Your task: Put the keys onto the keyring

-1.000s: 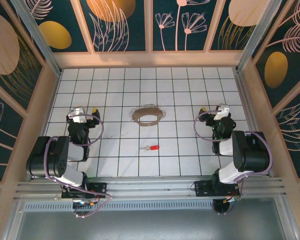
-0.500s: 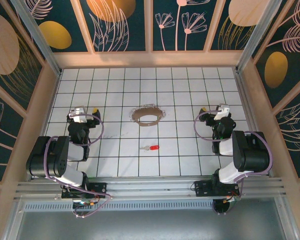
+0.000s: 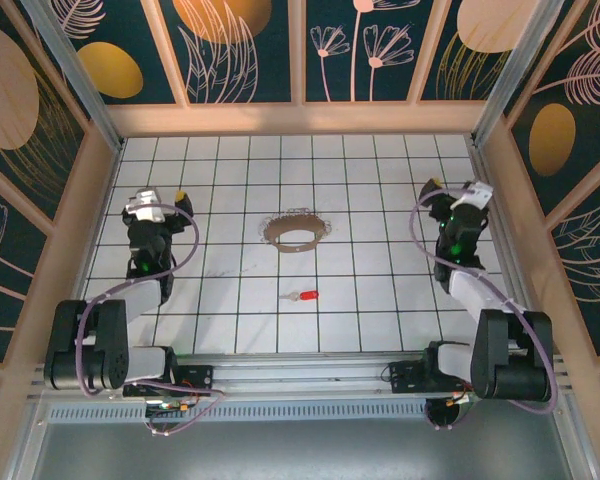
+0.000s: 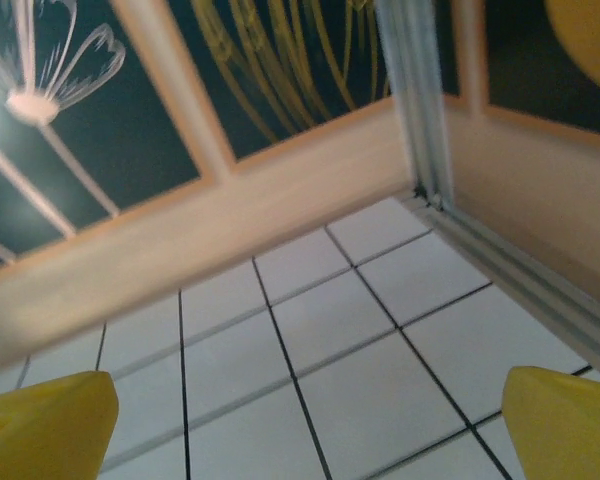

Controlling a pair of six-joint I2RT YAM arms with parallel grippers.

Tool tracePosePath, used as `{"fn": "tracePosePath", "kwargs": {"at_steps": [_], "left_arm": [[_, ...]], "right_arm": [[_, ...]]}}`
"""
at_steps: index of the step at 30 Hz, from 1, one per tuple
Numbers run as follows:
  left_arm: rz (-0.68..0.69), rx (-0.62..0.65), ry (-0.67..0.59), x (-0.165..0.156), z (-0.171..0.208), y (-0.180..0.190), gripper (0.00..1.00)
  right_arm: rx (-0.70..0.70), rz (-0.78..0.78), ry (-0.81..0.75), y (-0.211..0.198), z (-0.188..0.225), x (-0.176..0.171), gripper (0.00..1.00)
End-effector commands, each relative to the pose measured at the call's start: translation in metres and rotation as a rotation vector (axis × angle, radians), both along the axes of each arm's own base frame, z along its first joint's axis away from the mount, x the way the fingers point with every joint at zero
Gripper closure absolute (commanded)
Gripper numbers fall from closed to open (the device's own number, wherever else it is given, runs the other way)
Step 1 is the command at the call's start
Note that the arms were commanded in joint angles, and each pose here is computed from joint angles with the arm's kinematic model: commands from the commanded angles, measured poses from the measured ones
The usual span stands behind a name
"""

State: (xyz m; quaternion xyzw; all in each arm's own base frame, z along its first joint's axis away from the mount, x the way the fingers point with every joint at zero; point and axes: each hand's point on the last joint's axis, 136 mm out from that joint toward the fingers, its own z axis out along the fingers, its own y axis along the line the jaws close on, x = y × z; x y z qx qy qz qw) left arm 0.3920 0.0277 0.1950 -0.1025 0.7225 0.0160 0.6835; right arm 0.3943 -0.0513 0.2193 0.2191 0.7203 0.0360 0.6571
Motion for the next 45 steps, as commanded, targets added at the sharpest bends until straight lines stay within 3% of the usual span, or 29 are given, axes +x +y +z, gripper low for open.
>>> {"fn": "tracePosePath", "kwargs": {"at_steps": [1, 4, 6, 13, 16, 17, 20, 28, 36, 45], "left_arm": [[0.011, -0.112, 0.005, 0.002, 0.011, 0.001, 0.03], [-0.070, -0.264, -0.011, 0.012, 0.025, -0.016, 0.07], [-0.136, -0.342, -0.022, 0.014, 0.031, -0.036, 0.08], [-0.352, -0.494, 0.084, 0.011, 0.018, -0.116, 0.06], [-0.407, -0.535, 0.123, 0.000, 0.005, -0.144, 0.05], [-0.412, -0.547, 0.131, -0.003, 0.000, -0.151, 0.05], [-0.459, -0.577, 0.162, -0.015, -0.012, -0.178, 0.05], [-0.520, -0.629, 0.215, -0.039, -0.041, -0.214, 0.04], [-0.556, -0.648, 0.251, -0.039, -0.057, -0.233, 0.03], [-0.596, -0.660, 0.254, -0.035, -0.054, -0.245, 0.01]], "right_arm": [[0.150, -0.061, 0.101, -0.007, -0.006, -0.001, 0.01], [0.194, 0.057, 0.142, 0.021, -0.007, 0.010, 0.03], [0.209, 0.175, 0.180, 0.050, -0.012, 0.018, 0.10], [0.218, 0.500, 0.335, 0.165, -0.056, 0.025, 0.17], [0.234, 0.612, 0.406, 0.210, -0.079, 0.018, 0.17], [0.252, 0.636, 0.425, 0.221, -0.087, 0.014, 0.12], [0.305, 0.718, 0.483, 0.249, -0.108, 0.004, 0.13], [0.364, 0.786, 0.600, 0.281, -0.154, -0.021, 0.27], [0.377, 0.799, 0.630, 0.289, -0.167, -0.040, 0.35], [0.371, 0.817, 0.665, 0.297, -0.176, -0.051, 0.36]]}}
